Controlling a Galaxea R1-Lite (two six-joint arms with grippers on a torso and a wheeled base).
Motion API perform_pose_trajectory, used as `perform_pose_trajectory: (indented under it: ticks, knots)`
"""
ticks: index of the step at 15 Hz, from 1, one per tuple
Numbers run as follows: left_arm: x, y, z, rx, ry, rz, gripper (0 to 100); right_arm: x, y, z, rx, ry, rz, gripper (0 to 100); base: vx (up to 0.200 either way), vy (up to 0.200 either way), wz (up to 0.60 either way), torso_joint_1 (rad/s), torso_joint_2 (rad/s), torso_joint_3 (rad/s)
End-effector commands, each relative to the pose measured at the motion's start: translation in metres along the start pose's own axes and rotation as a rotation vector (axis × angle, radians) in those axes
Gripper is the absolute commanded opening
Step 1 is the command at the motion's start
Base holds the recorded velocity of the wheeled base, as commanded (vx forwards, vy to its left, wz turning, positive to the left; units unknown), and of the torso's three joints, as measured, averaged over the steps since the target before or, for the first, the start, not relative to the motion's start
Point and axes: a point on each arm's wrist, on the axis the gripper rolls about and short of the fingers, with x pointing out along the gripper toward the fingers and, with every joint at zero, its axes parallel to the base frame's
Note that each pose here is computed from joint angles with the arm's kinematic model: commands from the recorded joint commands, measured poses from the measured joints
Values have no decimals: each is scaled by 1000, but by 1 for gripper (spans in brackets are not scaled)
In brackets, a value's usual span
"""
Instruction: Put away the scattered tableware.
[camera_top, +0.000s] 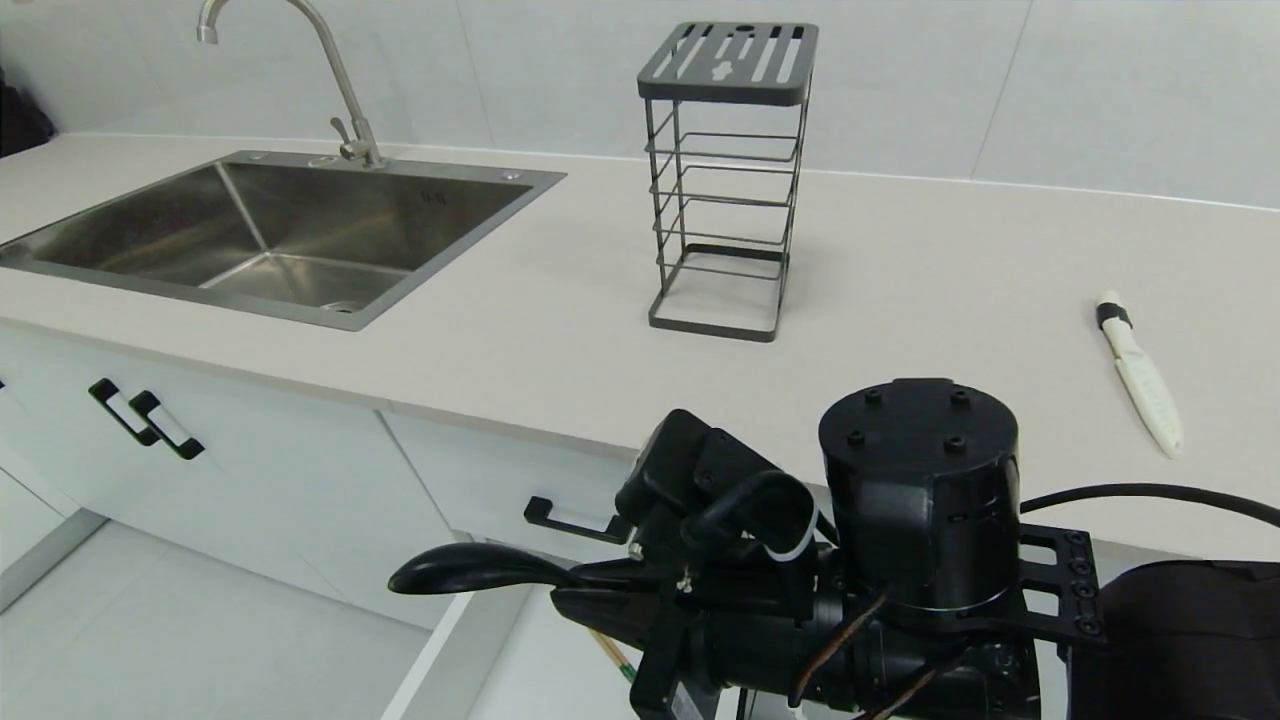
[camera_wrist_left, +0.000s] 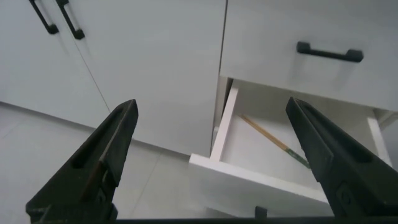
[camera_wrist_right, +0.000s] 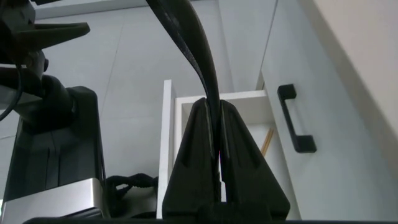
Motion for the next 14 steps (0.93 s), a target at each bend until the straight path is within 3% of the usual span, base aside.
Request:
perform_pose_trajectory:
  ticks: [1, 6, 10, 13, 14]
  knots:
    - [0, 0, 0, 0, 0, 2, 100, 0, 1, 0, -1, -2, 3, 0, 0, 0, 0, -256, 481, 222]
    - [0, 0, 0, 0, 0, 2, 100, -2, 1, 3, -27, -8, 2, 0, 0, 0, 0, -256, 397, 157]
    - [0, 0, 0, -1, 0, 1, 100, -10, 3, 1, -17, 90, 33, 0, 0, 0, 0, -260, 327, 118]
    - [0, 0, 0, 0, 0, 1, 100, -33, 3, 13, -37, 63, 27, 0, 0, 0, 0, -121, 274, 126]
    - [0, 0, 0, 0, 0, 2, 100, -45, 5, 15, -33, 91, 31, 0, 0, 0, 0, -32, 271, 51]
